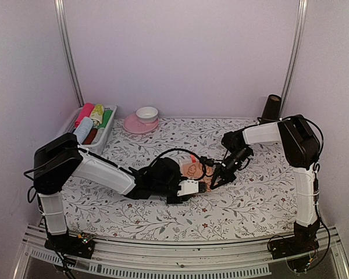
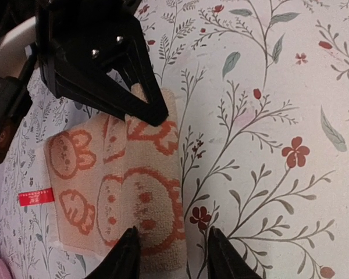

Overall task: Roll the towels
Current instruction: Roll the towel at the center of the board.

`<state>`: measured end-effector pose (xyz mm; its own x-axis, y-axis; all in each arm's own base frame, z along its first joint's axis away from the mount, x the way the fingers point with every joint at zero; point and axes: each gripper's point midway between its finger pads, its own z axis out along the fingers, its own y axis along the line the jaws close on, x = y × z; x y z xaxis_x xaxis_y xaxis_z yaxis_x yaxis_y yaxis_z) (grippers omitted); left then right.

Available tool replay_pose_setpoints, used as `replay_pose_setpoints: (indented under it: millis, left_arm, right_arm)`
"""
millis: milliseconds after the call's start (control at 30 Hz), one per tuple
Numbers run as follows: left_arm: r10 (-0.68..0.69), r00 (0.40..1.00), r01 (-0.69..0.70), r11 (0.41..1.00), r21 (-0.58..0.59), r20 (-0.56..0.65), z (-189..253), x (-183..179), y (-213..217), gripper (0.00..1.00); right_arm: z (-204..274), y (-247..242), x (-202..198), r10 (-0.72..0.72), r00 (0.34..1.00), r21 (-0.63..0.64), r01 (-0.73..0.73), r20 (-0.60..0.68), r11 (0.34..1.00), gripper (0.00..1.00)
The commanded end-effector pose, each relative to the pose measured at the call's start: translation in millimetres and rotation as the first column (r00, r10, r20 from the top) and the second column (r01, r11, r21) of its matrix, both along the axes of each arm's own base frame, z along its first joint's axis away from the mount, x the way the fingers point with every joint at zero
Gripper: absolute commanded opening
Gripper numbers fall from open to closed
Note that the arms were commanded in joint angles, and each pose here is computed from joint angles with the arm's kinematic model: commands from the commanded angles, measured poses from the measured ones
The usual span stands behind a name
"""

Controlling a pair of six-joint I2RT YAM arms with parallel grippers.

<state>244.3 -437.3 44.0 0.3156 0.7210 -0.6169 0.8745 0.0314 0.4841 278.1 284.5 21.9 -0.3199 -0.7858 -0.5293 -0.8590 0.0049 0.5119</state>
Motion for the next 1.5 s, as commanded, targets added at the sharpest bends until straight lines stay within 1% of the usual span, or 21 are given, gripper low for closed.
replay_pose_setpoints:
  millis: [0, 167, 400, 433, 533, 600, 667, 700, 733, 767, 800, 833, 900, 1000, 1167, 1267, 1300, 1400, 1467]
  left_arm:
    - [0.033, 0.999, -0.034, 0.999, 0.041, 0.029, -18, 5, -1, 0.40]
    - [0.066, 0.997, -0.069, 0.993, 0.099, 0.036, -35, 12, 6, 0.40]
    - [0.105, 0.994, -0.108, 0.984, 0.142, 0.029, -49, 15, 13, 0.38]
    - [0.111, 0.994, -0.113, 0.981, 0.155, 0.023, -52, 15, 15, 0.36]
    - [0.129, 0.992, -0.128, 0.973, 0.192, 0.006, -61, 14, 21, 0.18]
    - [0.144, 0.990, -0.137, 0.968, 0.209, -0.014, -65, 15, 24, 0.09]
    - [0.156, 0.987, -0.142, 0.964, 0.225, -0.046, -69, 13, 26, 0.02]
    - [0.154, 0.986, -0.135, 0.965, 0.224, -0.070, -69, 11, 26, 0.00]
    - [0.157, 0.984, -0.133, 0.965, 0.225, -0.090, -70, 10, 26, 0.00]
    - [0.155, 0.982, -0.128, 0.966, 0.224, -0.109, -70, 8, 26, 0.00]
    - [0.151, 0.980, -0.120, 0.968, 0.221, -0.130, -69, 6, 25, 0.00]
    - [0.150, 0.977, -0.114, 0.969, 0.221, -0.152, -68, 5, 26, 0.00]
    - [0.145, 0.967, -0.101, 0.973, 0.208, -0.209, -64, 1, 24, 0.00]
    - [0.143, 0.945, -0.090, 0.979, 0.186, -0.294, -57, -1, 22, 0.00]
    - [0.124, 0.885, -0.077, 0.990, 0.122, -0.449, -43, -2, 20, 0.00]
    - [0.100, 0.848, -0.068, 0.994, 0.080, -0.520, -32, -1, 17, 0.00]
    - [0.090, 0.836, -0.063, 0.996, 0.069, -0.542, -30, -1, 16, 0.00]
    - [0.079, 0.797, -0.058, 0.997, 0.054, -0.599, -25, 0, 15, 0.00]
    - [0.066, 0.767, -0.047, 0.998, 0.047, -0.638, -25, -2, 14, 0.00]
  right_arm:
    - [-18, -8, -2, -0.002, 1.000, -0.061, 0.001, -0.030, 0.998, 0.03]
    - [-18, -8, -3, 0.000, 0.999, -0.058, -0.002, -0.034, 0.998, 0.03]
    - [-17, -8, -4, 0.005, 0.999, -0.055, -0.007, -0.037, 0.998, 0.04]
    - [-16, -8, -4, 0.005, 0.999, -0.052, -0.007, -0.037, 0.999, 0.04]
    - [-9, -6, -3, 0.010, 0.999, -0.039, -0.011, -0.031, 0.999, 0.05]
    - [-2, -6, -1, 0.013, 1.000, -0.030, -0.014, -0.007, 0.999, 0.09]
    - [10, -6, 2, 0.016, 0.999, -0.010, -0.016, 0.033, 1.000, 0.13]
    - [16, -7, 5, 0.012, 0.998, 0.001, -0.012, 0.060, 1.000, 0.16]
    - [22, -9, 7, 0.009, 0.996, 0.010, -0.009, 0.086, 1.000, 0.18]
    - [28, -9, 9, 0.008, 0.993, 0.024, -0.011, 0.120, 1.000, 0.24]
    - [35, -11, 10, 0.009, 0.988, 0.036, -0.014, 0.152, 0.999, 0.26]
    - [40, -12, 12, 0.008, 0.980, 0.049, -0.018, 0.198, 0.999, 0.31]
    - [49, -14, 13, 0.010, 0.956, 0.071, -0.033, 0.294, 0.997, 0.38]
    - [60, -20, 12, 0.009, 0.894, 0.102, -0.061, 0.448, 0.993, 0.49]
    - [65, -24, -8, 0.046, 0.783, 0.146, -0.173, 0.620, 0.974, 0.58]
    - [58, -23, -29, 0.106, 0.701, 0.133, -0.277, 0.705, 0.952, 0.63]
    - [56, -21, -29, 0.116, 0.666, 0.117, -0.295, 0.737, 0.948, 0.64]
    - [59, -10, -26, 0.108, 0.610, 0.106, -0.305, 0.785, 0.946, 0.64]
    - [60, -5, -27, 0.101, 0.611, 0.108, -0.297, 0.785, 0.949, 0.64]
